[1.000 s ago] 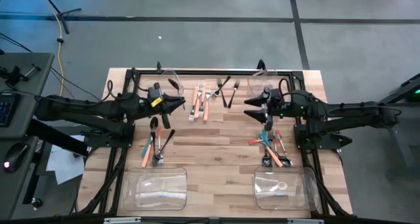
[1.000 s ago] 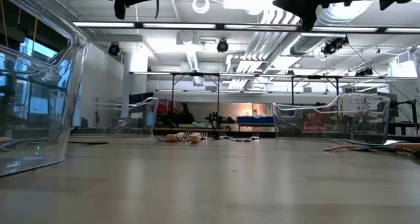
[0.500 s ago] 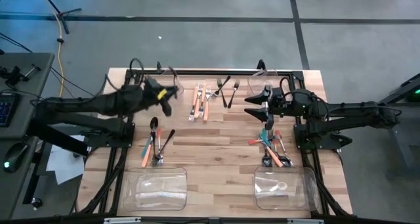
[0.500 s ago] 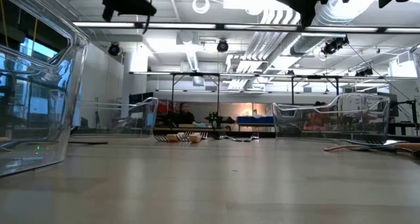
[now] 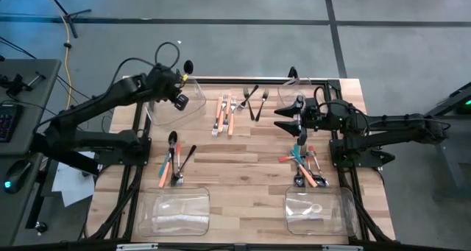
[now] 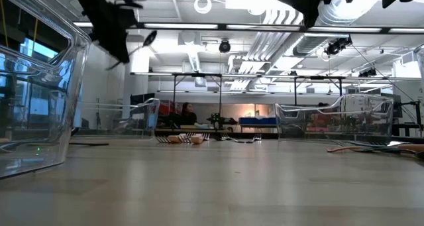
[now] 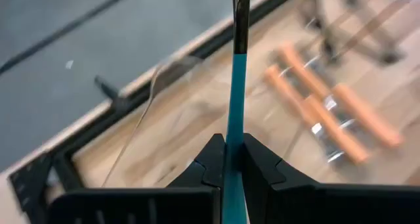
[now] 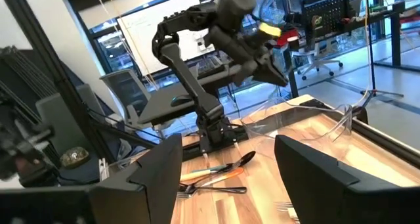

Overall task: Sort silverware by color (type)
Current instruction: Put the blue spoon into the top left transparent bin

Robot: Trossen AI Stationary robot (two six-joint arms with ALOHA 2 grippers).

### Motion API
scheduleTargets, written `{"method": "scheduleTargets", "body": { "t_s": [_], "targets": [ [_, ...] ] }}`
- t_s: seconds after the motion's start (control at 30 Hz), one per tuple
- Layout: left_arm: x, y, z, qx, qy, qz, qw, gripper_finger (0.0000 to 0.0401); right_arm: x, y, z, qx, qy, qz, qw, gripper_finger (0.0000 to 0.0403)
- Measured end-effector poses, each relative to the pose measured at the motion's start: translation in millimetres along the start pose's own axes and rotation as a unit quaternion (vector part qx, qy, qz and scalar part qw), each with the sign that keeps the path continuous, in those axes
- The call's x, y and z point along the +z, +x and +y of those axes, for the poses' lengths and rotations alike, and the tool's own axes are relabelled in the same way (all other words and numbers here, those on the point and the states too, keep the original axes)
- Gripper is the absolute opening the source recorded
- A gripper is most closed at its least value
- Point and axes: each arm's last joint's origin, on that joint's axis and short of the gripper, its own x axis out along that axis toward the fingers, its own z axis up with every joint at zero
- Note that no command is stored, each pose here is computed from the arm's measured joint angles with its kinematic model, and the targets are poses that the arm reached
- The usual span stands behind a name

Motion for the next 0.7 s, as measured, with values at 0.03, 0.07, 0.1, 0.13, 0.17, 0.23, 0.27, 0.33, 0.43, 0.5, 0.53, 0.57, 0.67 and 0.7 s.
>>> {"method": "scheduleTargets", "body": {
  "t_s": [0.03, 0.07, 0.1, 0.13, 0.17, 0.23, 0.27, 0.33, 0.43, 0.5, 0.53, 0.57, 0.67, 0.7],
  "targets": [
    [1, 6, 1, 0.007, 0.004, 0.012, 1.0, 0.0012, 0, 0, 0, -0.005, 0.005, -0.002, 1.0, 0.0227],
    [2, 13, 2, 0.013, 0.01, 0.023, 1.0, 0.0012, 0, 0, -1, -0.009, 0.011, -0.003, 1.0, 0.0227],
    [3, 19, 4, 0.017, 0.014, 0.035, 0.999, 0.0012, 0, 0, -1, -0.012, 0.013, -0.004, 1.0, 0.0226],
    [3, 25, 5, 0.019, 0.019, 0.047, 0.999, 0.0012, 0, 0, -1, -0.013, 0.014, -0.005, 1.0, 0.0225],
    [3, 31, 7, 0.017, 0.022, 0.061, 0.998, 0.0012, 0, 0, -1, -0.015, 0.016, -0.005, 1.0, 0.0222],
    [2, 41, 8, 0.012, 0.024, 0.091, 0.996, 0.0012, 0, 0, -1, -0.016, 0.016, -0.005, 1.0, 0.0211],
    [0, 46, 9, 0.014, 0.026, 0.107, 0.994, 0.0012, 0, 0, -1, -0.015, 0.016, -0.005, 1.0, 0.0205],
    [-3, 52, 9, 0.016, 0.038, 0.135, 0.99, 0.0012, 0, 0, -1, -0.016, 0.016, -0.004, 1.0, 0.0187],
    [-9, 57, 9, 0.02, 0.067, 0.18, 0.981, 0.0012, -2, 0, -2, -0.02, 0.012, 0.007, 1.0, 0.015],
    [-13, 59, 9, 0.025, 0.08, 0.205, 0.975, 0.0012, -4, 0, -3, -0.031, 0.008, 0.017, 0.999, 0.0118],
    [-14, 60, 9, 0.029, 0.083, 0.215, 0.973, 0.0012, -5, 0, -4, -0.04, 0.005, 0.021, 0.999, 0.0099],
    [-15, 60, 10, 0.033, 0.087, 0.224, 0.97, 0.0012, -7, 0, -5, -0.048, -0.003, 0.027, 0.998, 0.0078],
    [-18, 61, 10, 0.035, 0.096, 0.243, 0.965, 0.0012, -11, 2, -7, -0.064, -0.014, 0.044, 0.997, 0.0017],
    [-19, 63, 9, 0.035, 0.099, 0.247, 0.963, 0.0012, -12, 3, -7, -0.068, -0.017, 0.045, 0.997, 0.0009]
  ]
}}
